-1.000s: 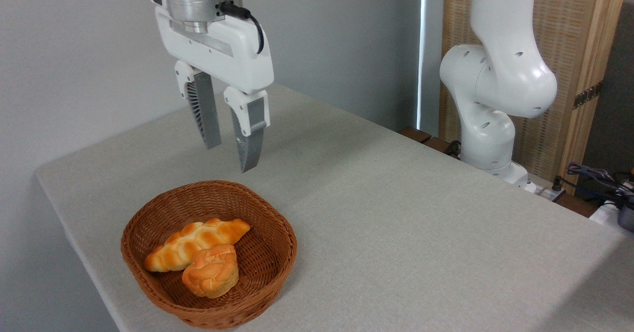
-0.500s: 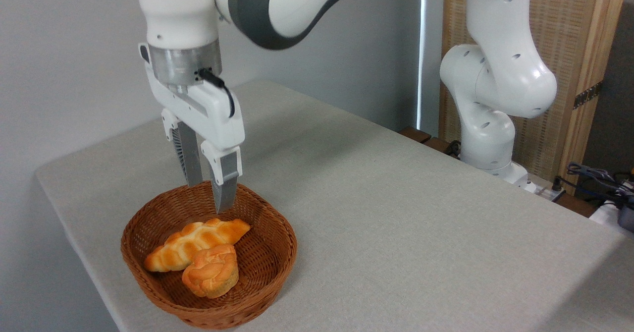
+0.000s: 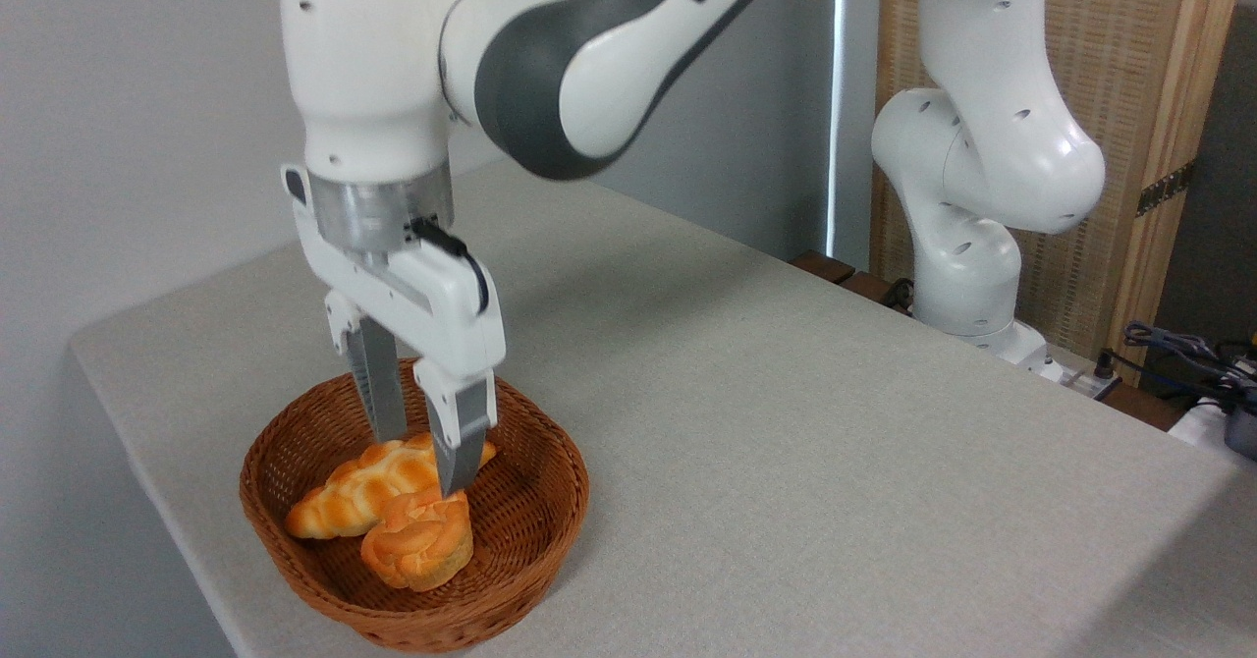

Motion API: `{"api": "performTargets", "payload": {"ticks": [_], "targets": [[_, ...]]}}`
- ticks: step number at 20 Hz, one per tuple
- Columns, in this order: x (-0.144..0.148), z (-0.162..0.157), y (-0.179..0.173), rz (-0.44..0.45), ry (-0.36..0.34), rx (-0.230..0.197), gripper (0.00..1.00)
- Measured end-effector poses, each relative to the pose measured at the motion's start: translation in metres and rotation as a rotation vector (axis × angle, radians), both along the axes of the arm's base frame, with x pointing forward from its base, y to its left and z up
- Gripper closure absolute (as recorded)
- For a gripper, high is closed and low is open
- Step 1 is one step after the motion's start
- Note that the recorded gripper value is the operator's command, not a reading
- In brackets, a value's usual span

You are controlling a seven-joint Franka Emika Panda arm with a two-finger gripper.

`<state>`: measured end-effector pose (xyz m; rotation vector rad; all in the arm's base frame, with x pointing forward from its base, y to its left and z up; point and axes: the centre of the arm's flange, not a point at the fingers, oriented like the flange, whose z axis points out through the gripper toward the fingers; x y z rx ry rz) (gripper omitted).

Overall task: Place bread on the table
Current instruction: 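Descend into the basket and close the gripper on the round bun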

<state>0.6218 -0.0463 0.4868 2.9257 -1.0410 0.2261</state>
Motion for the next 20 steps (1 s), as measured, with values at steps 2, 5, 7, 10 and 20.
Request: {"api": "performTargets", "payload": {"ticks": [2,5,7,10,20], "targets": [[0.007,-0.015,0.007,0.009,0.0,0.004,0.0],[0.012,-0.032,0.017,0.025,0.02,0.006,0.0],[0.014,-0.04,0.017,0.025,0.029,0.007,0.0],[0.016,-0.042,0.015,0.022,0.02,0.007,0.0],[0.015,-0.011,0.024,0.038,-0.036,0.005,0.0]]}}
